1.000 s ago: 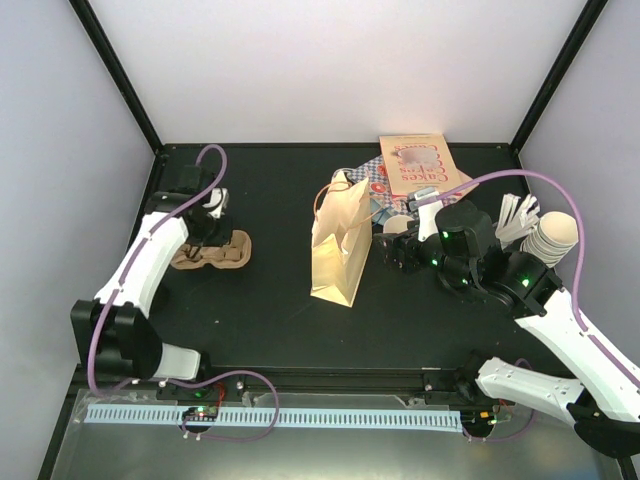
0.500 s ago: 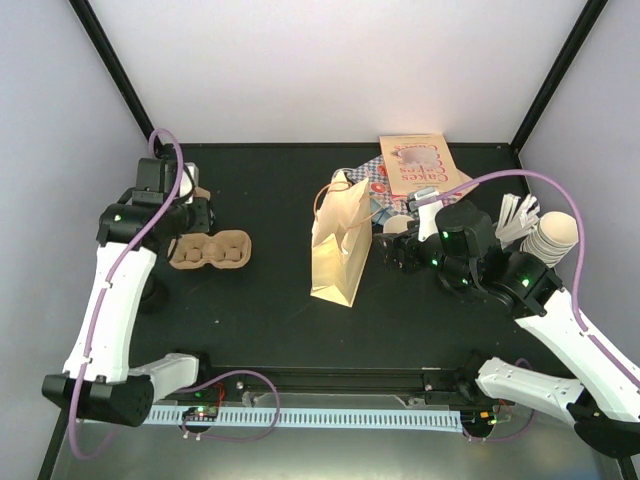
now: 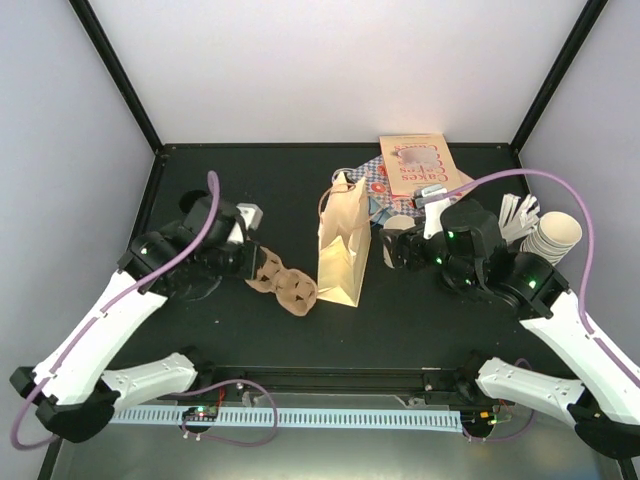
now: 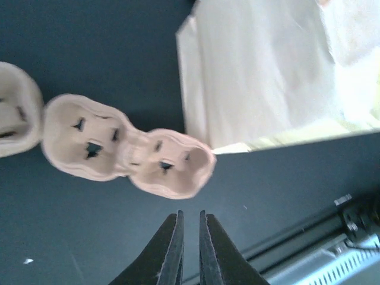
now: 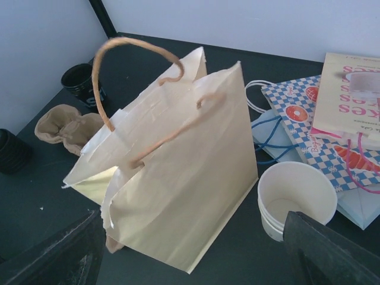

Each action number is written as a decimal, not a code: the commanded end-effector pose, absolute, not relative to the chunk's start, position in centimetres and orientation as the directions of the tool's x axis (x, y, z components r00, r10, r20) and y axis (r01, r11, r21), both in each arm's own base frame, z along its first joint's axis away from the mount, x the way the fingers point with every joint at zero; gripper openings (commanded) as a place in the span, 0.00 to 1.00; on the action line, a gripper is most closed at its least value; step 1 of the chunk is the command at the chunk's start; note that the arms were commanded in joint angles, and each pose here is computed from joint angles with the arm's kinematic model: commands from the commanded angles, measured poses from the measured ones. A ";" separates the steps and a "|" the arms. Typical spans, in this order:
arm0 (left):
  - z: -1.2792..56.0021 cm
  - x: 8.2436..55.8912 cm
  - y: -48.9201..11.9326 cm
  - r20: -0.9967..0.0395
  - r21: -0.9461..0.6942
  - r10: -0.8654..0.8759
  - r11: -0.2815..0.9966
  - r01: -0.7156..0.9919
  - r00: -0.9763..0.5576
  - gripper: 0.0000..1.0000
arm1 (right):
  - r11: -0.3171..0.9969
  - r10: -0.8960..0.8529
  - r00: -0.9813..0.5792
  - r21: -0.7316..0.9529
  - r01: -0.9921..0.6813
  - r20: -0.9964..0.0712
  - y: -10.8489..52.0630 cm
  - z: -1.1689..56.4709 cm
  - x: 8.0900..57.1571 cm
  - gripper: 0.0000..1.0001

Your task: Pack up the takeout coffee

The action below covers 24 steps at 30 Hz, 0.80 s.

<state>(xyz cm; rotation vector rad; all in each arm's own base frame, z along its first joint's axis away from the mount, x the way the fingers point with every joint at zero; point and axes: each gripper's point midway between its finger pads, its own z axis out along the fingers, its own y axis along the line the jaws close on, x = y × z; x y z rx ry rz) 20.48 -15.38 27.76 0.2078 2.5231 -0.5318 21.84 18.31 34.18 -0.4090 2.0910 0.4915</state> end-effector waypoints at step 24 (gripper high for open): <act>16.6 20.2 -19.6 -0.555 -0.178 0.166 0.933 0.311 -0.815 0.86 | 0.915 -0.094 -0.646 0.190 -0.355 -0.757 16.4 27.8 21.1 0.84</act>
